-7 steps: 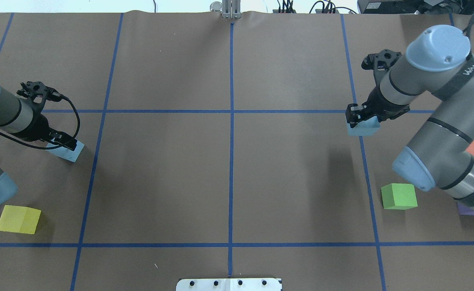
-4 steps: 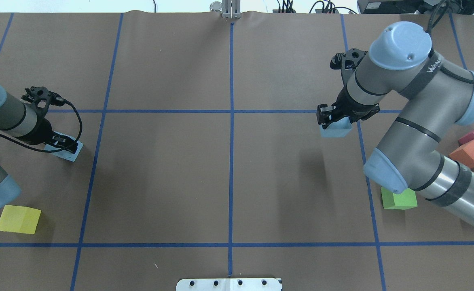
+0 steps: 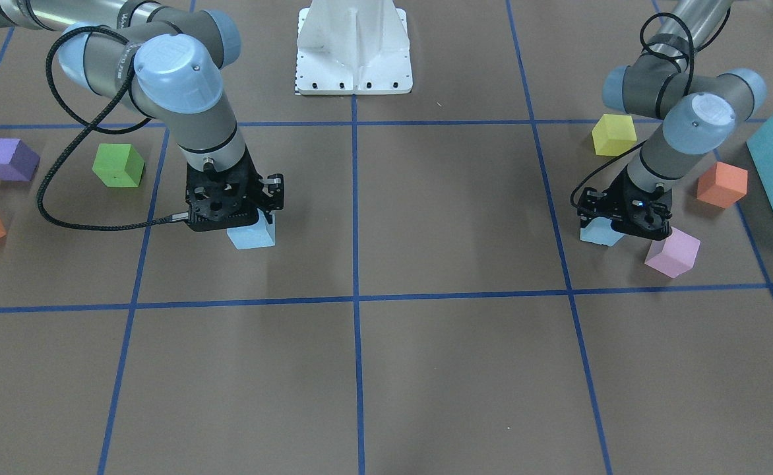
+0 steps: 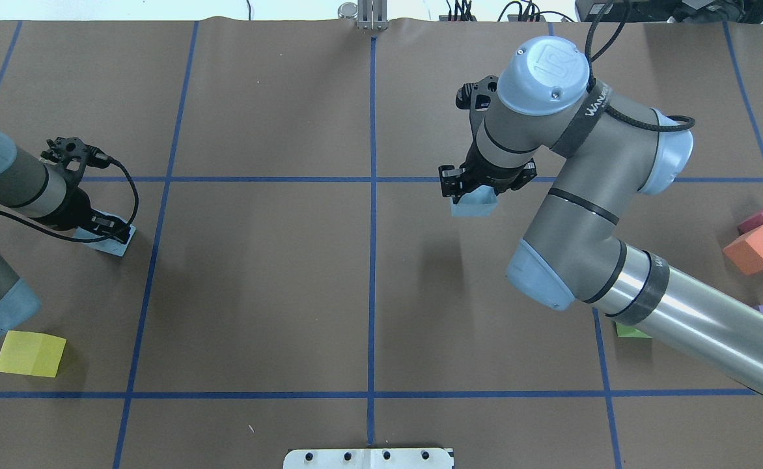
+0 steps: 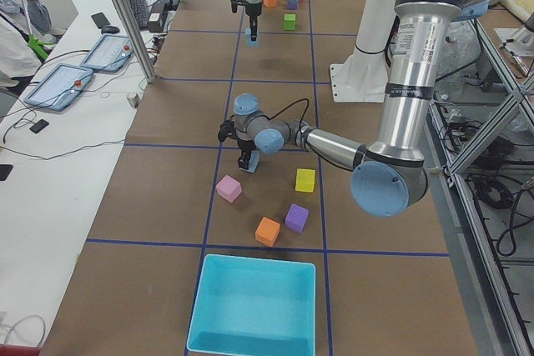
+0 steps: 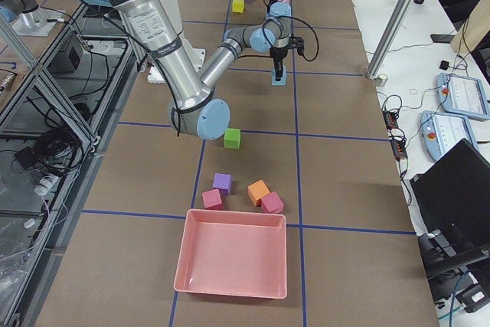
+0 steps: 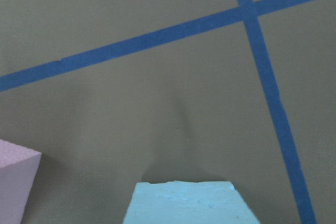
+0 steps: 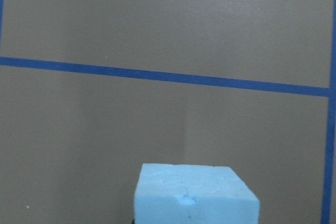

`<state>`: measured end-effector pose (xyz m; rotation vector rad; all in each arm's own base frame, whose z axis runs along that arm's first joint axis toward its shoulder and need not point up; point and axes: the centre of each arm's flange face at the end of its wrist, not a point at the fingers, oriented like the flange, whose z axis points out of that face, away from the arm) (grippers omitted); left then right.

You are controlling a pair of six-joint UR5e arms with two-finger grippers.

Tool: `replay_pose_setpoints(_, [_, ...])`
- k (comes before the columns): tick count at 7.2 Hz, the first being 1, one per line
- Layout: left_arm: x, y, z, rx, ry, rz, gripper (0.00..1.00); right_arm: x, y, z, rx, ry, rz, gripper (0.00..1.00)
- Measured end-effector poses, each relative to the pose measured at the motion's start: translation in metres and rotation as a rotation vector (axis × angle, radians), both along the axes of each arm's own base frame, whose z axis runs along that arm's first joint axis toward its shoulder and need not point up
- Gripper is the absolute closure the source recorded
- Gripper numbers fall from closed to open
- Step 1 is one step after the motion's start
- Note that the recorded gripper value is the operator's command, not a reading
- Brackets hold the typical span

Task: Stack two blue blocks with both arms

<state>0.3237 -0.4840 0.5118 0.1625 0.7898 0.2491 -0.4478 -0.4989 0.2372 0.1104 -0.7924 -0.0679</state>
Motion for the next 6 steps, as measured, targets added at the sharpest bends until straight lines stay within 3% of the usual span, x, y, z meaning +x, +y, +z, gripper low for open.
replay_pose_setpoints(3, [0.009,-0.009,-0.032,-0.02,0.016,-0.012,0.39,-0.056,-0.004,-0.025,0.005,0.022,0.033,0.44])
replay_pose_setpoints(6, [0.039,-0.039,-0.127,-0.121,0.014,-0.07,0.39,-0.112,-0.021,-0.031,0.059,-0.039,0.039,0.44])
